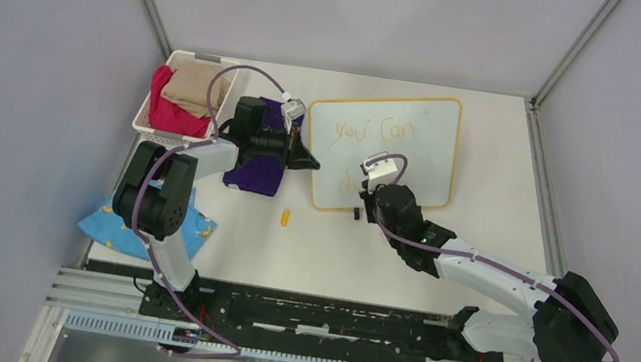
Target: Write a sentence on the whiteboard
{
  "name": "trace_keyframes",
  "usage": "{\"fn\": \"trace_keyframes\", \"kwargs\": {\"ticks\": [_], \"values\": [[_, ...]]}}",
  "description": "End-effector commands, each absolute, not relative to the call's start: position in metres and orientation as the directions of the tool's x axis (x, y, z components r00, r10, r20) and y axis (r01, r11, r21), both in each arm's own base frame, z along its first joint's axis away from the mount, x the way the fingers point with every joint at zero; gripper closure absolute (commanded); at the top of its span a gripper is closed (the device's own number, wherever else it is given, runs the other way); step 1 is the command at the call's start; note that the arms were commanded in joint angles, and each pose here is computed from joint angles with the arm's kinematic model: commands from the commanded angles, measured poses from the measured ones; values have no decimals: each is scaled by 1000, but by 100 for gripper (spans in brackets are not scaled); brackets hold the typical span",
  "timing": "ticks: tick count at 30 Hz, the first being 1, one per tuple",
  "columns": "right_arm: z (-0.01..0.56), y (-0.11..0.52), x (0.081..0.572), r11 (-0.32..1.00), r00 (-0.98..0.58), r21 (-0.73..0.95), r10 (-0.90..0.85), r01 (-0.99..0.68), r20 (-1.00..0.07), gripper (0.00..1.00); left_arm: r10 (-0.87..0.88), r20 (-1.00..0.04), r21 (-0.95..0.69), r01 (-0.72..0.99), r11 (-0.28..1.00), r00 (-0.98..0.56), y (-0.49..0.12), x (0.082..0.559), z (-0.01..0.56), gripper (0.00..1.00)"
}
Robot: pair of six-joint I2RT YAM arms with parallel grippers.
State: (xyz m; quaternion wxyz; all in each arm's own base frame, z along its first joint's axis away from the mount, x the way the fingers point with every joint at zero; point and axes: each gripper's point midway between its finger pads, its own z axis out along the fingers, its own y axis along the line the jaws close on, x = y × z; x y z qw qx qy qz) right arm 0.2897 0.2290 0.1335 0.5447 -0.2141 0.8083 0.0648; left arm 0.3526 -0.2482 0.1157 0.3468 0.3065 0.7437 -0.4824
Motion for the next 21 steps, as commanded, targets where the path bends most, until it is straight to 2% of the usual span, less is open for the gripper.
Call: {"fn": "trace_keyframes", "kwargs": {"ticks": [1, 21], "values": [[166, 228, 308, 924, -264, -124, -229, -362, -937, 100, 205, -830, -400, 809, 430, -519, -244, 361, 87, 98], [152, 248, 303, 893, -294, -81, -229, -443, -928, 100, 211, -829, -399, 811, 427, -518, -246, 360, 86, 98]]}}
